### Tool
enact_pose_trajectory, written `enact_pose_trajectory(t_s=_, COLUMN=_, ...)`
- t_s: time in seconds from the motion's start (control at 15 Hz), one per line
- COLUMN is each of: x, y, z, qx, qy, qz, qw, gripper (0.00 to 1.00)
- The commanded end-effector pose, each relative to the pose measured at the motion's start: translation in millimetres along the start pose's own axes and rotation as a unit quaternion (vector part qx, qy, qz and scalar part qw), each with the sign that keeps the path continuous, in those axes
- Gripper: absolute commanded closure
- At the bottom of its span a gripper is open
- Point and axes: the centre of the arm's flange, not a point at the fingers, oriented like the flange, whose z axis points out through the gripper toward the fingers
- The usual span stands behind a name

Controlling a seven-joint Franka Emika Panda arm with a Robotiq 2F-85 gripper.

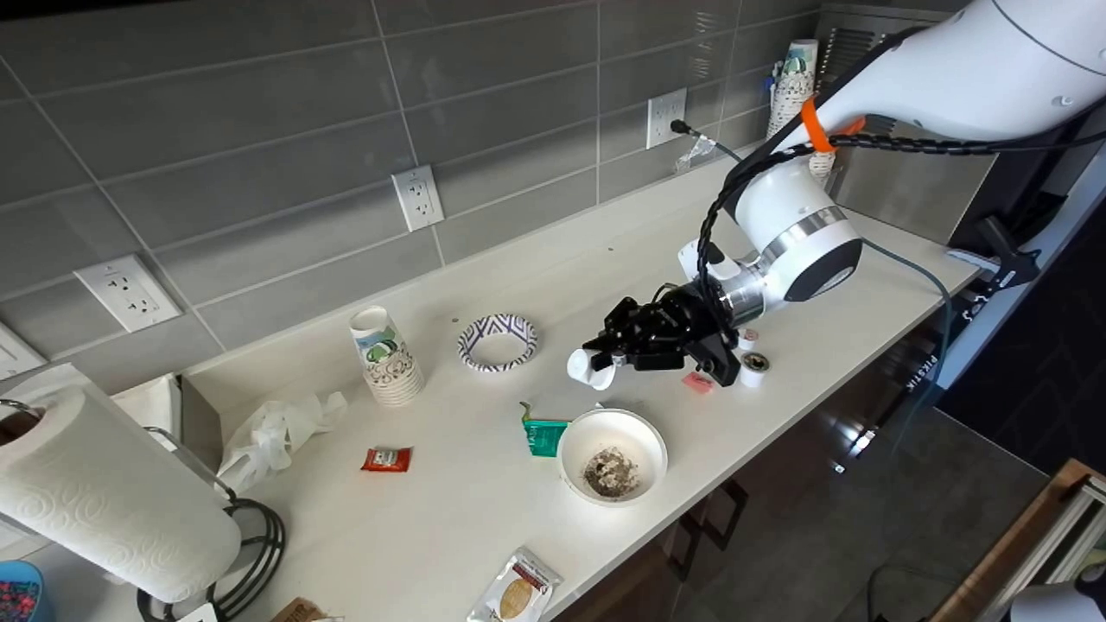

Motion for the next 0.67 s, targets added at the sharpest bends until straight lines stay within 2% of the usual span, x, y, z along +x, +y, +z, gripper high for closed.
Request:
enact_pose_trajectory(t_s=0.0, x=4, y=-6, z=5, qx=-0.004, qy=-0.033, qz=-0.011, qw=0.9994, gripper=0.94)
enact_pose_trajectory(t_s=0.07, x=5, y=-7, z=5, qx=-0.003, qy=-0.037, qz=-0.012, qw=0.9992, gripper=0.94)
enact_pose_trajectory(t_s=0.13, x=9, y=-8, z=3, qx=0.021, qy=0.005, qz=0.0, qw=0.9998, gripper=0.94)
enact_pose_trajectory(t_s=0.27, x=21, y=-9, z=-8, qx=0.035, qy=0.082, qz=0.002, qw=0.996, gripper=0.94)
enact_pose_trajectory(t_s=0.47, x=30, y=-11, z=-19, qx=0.062, qy=0.164, qz=0.014, qw=0.9844, gripper=0.94)
enact_pose_trajectory(t_s=0.6, x=34, y=-12, z=-24, qx=0.073, qy=0.201, qz=0.025, qw=0.9765, gripper=0.94)
